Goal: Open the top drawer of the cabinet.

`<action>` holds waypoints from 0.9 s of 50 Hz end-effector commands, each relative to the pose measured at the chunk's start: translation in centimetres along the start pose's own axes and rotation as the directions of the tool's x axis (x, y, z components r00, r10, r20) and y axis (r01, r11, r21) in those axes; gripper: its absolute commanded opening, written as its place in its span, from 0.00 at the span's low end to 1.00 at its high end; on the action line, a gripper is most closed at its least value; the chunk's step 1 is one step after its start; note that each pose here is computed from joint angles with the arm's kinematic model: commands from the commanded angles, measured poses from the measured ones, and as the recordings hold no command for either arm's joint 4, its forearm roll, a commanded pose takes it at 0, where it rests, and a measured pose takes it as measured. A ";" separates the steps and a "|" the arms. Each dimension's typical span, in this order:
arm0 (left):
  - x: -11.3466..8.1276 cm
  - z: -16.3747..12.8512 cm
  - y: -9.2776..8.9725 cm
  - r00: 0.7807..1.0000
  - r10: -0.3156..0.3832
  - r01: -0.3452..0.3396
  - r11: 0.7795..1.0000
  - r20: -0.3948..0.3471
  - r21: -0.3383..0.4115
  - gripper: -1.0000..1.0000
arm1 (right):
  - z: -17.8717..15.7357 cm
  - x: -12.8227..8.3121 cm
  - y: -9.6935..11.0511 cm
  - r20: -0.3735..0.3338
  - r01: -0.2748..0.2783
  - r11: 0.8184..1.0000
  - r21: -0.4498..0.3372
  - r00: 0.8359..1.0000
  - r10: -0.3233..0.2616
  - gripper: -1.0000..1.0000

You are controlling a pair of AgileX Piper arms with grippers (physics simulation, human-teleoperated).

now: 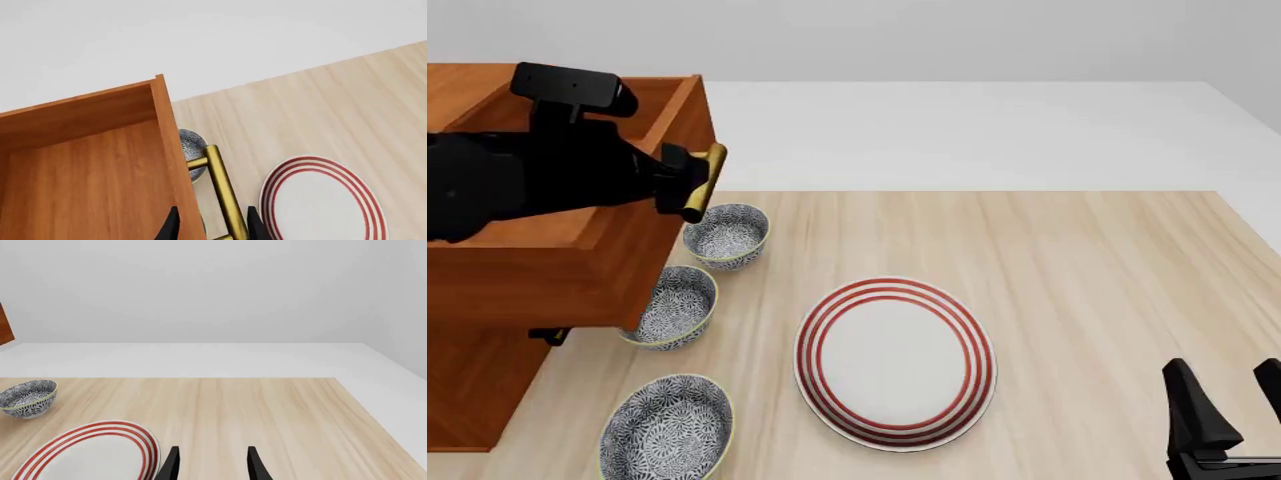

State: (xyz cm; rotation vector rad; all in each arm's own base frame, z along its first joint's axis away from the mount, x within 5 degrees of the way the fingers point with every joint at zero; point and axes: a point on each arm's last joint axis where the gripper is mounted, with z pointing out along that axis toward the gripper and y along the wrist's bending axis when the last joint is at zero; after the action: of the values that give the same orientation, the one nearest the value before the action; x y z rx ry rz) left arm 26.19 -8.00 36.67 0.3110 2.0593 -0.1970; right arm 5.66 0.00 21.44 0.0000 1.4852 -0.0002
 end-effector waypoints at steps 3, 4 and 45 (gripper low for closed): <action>3.9 4.1 -1.5 0.974 0.146 -0.138 0.989 -0.174 0.054 1.00 | 0.0 0.0 0.0 0.000 0.000 1.000 0.000 1.000 0.000 1.00; 3.9 4.1 -1.5 0.974 0.146 -0.139 0.989 -0.174 0.055 1.00 | 0.0 0.0 0.0 0.000 0.000 1.000 0.000 1.000 0.000 1.00; 0.0 0.2 -3.1 0.990 0.126 -0.121 0.989 -0.061 0.088 1.00 | 0.0 0.0 0.0 0.000 0.000 1.000 0.000 1.000 0.000 1.00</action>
State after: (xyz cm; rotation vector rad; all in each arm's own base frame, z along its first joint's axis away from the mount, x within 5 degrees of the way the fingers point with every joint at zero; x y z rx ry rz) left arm 26.23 -8.34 36.87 0.3649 2.0805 -0.1265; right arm 5.66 0.00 21.44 0.0001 1.4853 -0.0001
